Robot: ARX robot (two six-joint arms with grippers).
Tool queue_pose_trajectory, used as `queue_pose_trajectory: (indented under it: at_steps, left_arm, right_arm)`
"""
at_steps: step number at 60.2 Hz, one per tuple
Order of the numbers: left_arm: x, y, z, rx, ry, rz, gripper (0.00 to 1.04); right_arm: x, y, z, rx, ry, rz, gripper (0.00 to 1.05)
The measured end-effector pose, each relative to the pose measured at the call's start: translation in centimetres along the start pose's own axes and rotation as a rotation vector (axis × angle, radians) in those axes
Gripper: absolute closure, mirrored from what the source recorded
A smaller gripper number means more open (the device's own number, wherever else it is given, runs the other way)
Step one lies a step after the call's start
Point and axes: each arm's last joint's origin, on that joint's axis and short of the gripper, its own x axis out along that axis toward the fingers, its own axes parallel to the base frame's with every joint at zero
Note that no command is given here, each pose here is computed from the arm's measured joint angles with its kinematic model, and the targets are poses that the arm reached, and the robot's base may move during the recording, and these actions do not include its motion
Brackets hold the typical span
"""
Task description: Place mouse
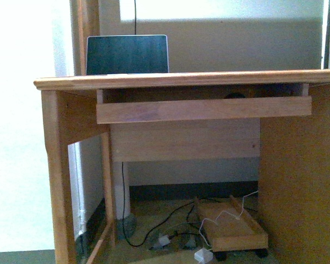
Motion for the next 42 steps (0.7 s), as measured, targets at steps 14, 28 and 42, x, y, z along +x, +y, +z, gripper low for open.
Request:
queue_pose_trajectory:
  at_steps: [14, 28, 42]
  left_arm:
    - [0.0, 0.0, 0.0, 0.0, 0.0, 0.0, 0.08]
    - [0.0, 0.0, 0.0, 0.0, 0.0, 0.0, 0.08]
    - [0.0, 0.0, 0.0, 0.0, 0.0, 0.0, 0.08]
  right_arm:
    - [0.0, 0.0, 0.0, 0.0, 0.0, 0.001, 0.07]
    - [0.0, 0.0, 0.0, 0.0, 0.0, 0.0, 0.07]
    - [0.0, 0.0, -0.01, 0.0, 0.001, 0.0, 0.07]
